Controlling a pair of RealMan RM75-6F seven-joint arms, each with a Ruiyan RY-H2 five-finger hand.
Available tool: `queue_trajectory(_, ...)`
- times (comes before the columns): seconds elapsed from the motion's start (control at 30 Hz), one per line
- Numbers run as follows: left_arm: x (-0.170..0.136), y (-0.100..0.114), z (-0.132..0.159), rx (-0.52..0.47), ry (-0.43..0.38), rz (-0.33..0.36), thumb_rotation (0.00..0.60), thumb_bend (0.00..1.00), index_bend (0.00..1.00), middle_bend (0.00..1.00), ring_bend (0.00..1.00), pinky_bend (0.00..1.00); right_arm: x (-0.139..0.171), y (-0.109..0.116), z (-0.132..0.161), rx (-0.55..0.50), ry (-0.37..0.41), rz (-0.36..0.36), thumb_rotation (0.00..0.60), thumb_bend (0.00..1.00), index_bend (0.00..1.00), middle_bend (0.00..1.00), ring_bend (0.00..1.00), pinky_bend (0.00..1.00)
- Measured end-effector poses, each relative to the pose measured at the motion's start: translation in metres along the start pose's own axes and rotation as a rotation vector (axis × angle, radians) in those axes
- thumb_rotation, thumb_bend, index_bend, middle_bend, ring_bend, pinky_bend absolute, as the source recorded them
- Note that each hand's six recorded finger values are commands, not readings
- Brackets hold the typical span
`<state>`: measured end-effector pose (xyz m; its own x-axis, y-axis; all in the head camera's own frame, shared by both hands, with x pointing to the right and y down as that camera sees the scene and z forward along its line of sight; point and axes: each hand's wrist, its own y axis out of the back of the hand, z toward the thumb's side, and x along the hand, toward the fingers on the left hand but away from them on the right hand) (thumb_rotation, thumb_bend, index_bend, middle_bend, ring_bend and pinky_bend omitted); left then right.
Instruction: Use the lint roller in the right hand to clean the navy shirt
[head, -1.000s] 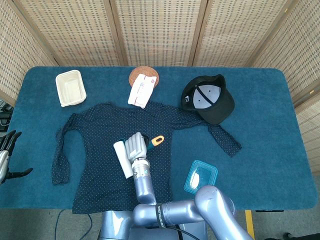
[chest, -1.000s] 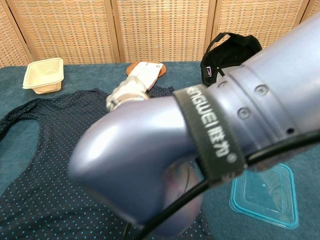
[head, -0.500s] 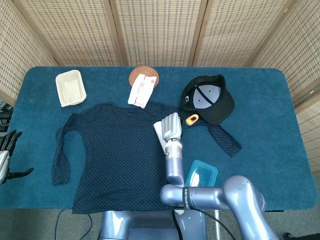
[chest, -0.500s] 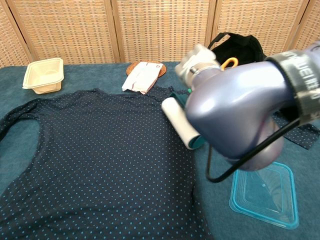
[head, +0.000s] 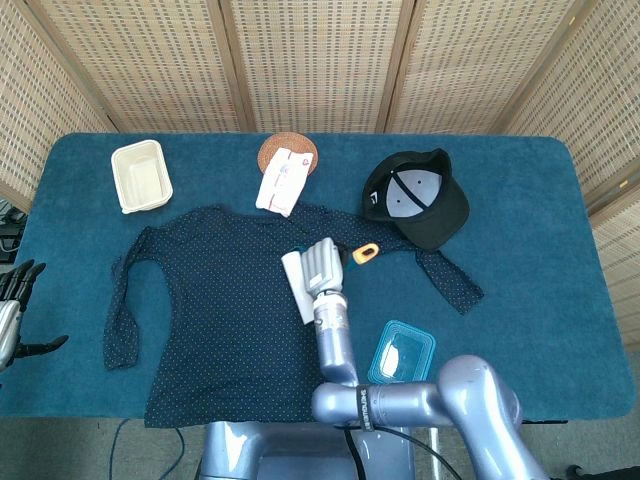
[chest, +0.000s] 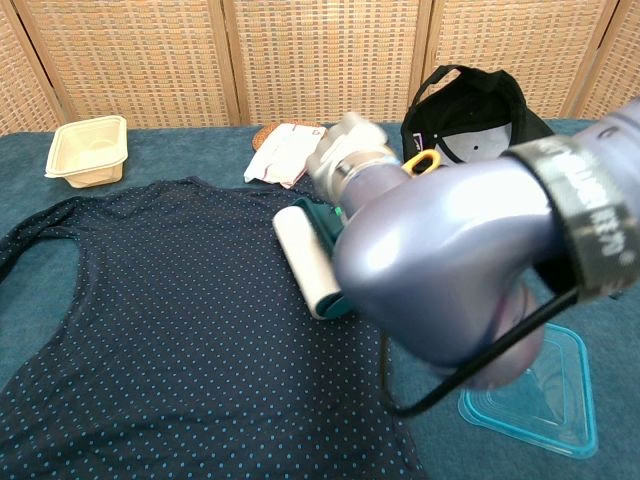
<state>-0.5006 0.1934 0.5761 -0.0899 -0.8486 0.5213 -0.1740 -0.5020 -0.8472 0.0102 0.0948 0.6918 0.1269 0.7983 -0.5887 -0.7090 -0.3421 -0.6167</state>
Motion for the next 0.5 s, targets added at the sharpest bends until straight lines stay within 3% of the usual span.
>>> queue_trajectory(0.3, 0.001, -0.001, -0.002, 0.002, 0.003, -0.003, 0.600, 0.00, 0.00, 0.00, 0.00, 0.00, 0.027, 0.032, 0.055, -0.011, 0.109, -0.068, 0.600, 0.86, 0.76, 1.00, 1.00, 1.00)
queue_trajectory(0.5, 0.000, -0.001, -0.002, 0.003, 0.004, -0.006, 0.600, 0.00, 0.00, 0.00, 0.00, 0.00, 0.034, 0.039, 0.070, -0.009, 0.134, -0.084, 0.600, 0.86, 0.76, 1.00, 1.00, 1.00)
